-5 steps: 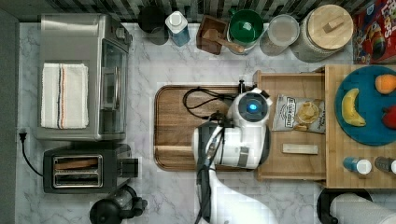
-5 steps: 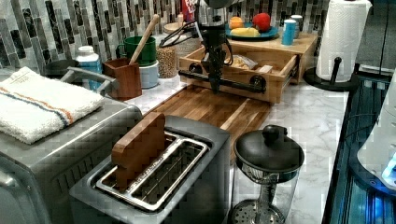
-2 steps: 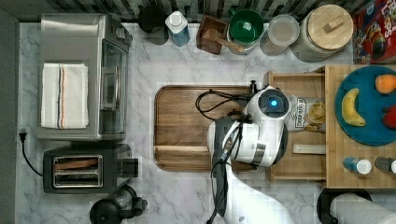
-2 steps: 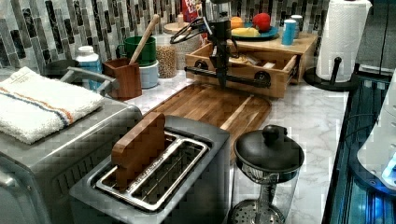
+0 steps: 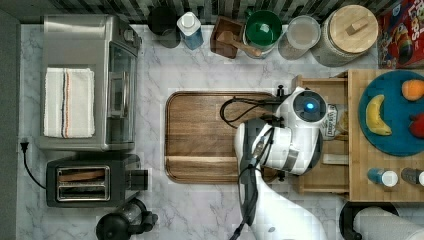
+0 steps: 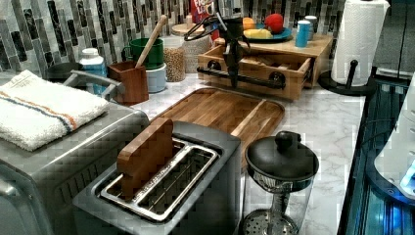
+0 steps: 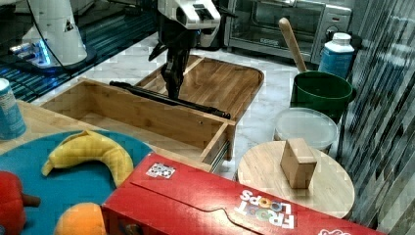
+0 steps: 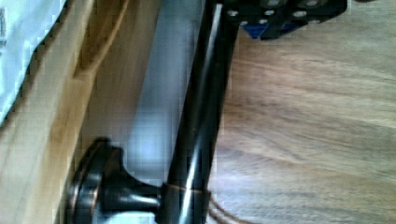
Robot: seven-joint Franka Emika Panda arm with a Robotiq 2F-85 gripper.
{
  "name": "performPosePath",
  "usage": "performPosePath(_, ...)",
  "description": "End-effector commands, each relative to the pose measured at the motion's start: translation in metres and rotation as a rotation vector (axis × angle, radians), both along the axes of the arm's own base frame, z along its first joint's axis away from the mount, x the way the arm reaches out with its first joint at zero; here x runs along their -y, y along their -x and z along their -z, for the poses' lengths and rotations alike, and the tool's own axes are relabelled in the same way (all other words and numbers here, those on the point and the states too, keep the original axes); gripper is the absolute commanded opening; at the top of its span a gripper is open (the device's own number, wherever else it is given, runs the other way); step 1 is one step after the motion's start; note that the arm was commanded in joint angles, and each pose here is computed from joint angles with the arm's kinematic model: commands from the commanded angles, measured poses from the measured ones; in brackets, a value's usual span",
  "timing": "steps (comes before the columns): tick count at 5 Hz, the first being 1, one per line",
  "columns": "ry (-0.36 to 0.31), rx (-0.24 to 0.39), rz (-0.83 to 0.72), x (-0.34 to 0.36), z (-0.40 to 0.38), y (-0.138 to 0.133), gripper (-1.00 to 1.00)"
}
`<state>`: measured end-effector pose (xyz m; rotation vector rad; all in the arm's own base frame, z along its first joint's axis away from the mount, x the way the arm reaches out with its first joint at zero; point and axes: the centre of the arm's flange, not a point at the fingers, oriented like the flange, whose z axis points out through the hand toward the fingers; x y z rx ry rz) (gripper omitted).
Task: Close the drawer.
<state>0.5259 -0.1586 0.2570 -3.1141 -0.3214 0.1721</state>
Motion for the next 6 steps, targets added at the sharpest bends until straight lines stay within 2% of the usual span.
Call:
performPosePath(1, 0.093, 0.112, 0.069, 0.187, -0.038, 0.001, -1.0)
performPosePath(2, 0.126, 0.092, 0.121, 0.219, -0.06, 0.005, -1.0)
performPosePath(4, 0.22, 0.198, 0.077, 0.26, -0.069, 0.011, -1.0)
performPosePath(5, 0.242, 0.197, 0.101, 0.258, -0.071, 0.011, -1.0)
performPosePath(6, 0.216, 0.171, 0.11, 0.255, -0.072, 0.009, -1.0)
